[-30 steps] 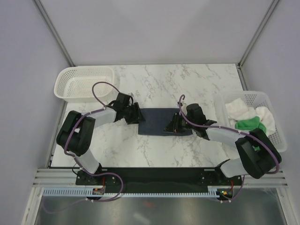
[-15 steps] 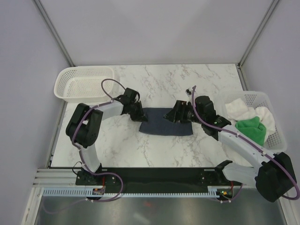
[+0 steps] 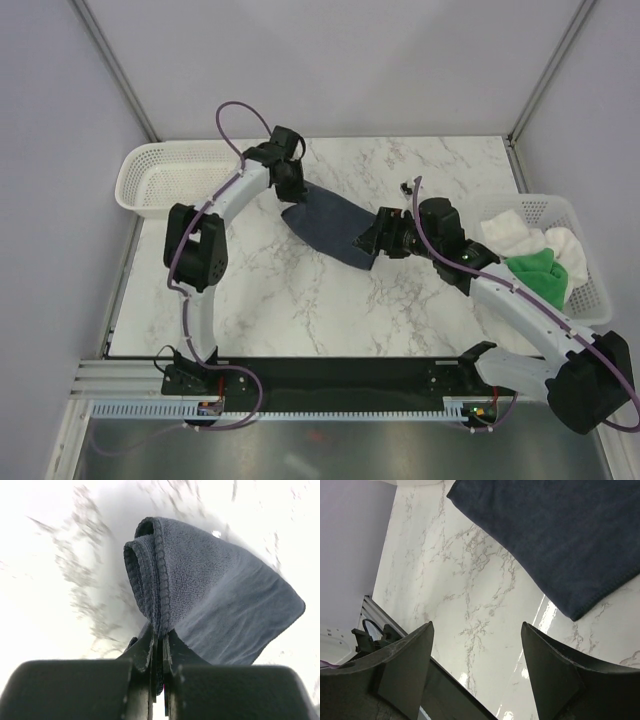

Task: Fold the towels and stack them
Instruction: Neatly place the folded towel into the bin

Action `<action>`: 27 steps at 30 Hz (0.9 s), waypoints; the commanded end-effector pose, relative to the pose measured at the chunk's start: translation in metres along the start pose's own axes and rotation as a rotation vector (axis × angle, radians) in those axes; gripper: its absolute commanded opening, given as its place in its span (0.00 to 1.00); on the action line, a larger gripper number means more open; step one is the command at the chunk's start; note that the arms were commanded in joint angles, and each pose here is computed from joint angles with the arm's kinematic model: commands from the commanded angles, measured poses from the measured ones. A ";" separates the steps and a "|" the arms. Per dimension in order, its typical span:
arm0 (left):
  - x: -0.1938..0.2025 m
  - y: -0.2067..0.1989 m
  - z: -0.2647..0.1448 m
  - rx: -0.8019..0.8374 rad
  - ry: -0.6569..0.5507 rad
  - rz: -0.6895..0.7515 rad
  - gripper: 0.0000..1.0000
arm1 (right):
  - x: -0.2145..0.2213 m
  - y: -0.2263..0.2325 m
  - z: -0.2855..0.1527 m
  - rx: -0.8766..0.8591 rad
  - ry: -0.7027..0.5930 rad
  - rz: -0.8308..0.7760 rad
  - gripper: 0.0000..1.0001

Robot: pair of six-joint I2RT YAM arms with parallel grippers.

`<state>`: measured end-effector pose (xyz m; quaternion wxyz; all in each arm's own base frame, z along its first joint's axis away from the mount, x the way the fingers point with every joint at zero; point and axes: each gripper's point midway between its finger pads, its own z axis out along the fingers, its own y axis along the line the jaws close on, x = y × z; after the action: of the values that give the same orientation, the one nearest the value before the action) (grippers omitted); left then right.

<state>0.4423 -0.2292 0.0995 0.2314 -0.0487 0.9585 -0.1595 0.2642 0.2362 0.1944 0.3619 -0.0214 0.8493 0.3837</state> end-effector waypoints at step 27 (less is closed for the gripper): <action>-0.174 0.229 -0.128 -0.659 -0.335 -0.053 0.02 | -0.026 -0.041 0.010 0.100 -0.042 -0.103 0.80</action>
<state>0.5199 0.0167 0.1736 0.3059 -0.1663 0.9294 0.1221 0.2947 0.2111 0.1804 0.3833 -0.0347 0.8630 0.3272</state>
